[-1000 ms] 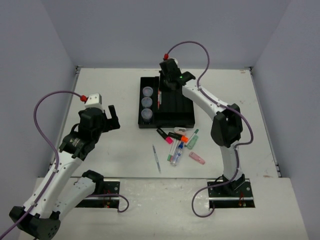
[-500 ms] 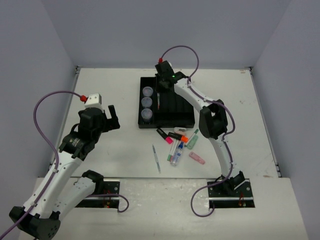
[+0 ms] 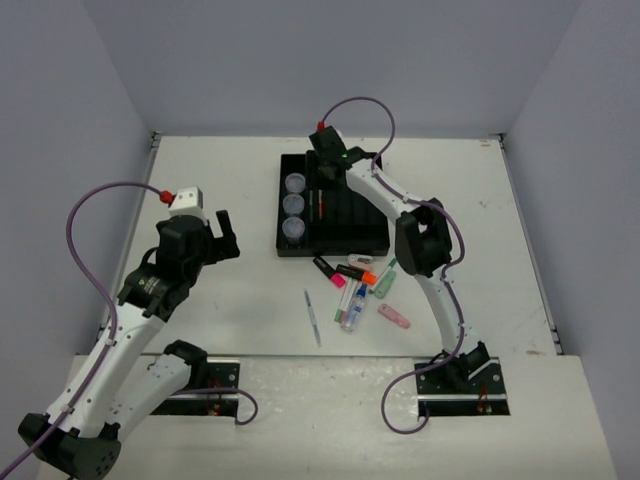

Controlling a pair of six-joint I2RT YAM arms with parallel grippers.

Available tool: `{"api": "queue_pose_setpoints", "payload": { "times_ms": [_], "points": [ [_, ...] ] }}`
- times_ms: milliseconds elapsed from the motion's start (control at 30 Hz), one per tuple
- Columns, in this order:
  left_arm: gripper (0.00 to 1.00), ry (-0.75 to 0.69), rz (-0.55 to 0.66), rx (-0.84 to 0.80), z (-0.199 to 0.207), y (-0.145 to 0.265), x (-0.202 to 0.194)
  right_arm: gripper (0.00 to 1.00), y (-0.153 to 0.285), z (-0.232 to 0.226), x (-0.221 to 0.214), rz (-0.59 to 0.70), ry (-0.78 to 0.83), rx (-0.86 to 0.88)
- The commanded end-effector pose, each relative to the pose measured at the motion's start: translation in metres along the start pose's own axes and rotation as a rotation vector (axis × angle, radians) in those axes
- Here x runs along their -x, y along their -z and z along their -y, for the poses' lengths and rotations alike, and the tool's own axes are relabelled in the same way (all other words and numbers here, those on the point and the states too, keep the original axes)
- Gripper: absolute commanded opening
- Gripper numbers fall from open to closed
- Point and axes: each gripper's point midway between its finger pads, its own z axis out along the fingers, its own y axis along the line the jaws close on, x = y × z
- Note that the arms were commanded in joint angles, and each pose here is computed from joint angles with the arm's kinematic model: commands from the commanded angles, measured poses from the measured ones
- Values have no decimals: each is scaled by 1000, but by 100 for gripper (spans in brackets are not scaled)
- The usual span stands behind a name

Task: Sort the stationery into containers
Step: Place the pen in the storage box, then pick up the pen from the center of the board.

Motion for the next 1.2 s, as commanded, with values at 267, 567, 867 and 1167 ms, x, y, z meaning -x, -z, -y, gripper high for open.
{"api": "queue_pose_setpoints", "payload": {
  "times_ms": [267, 567, 867, 1167],
  "points": [
    [100, 5, 70, 3, -3, 5, 15, 51, 200, -53, -46, 245, 130, 98],
    [100, -7, 51, -22, 2, 1, 12, 49, 185, -62, -232, -115, 212, 95],
    [100, -13, 43, -24, 3, 0, 11, 45, 172, -57, -306, -272, 308, 23],
    [100, -13, 43, -26, 3, 0, 11, 38, 150, -38, -331, -326, 320, -67]
  ]
}}
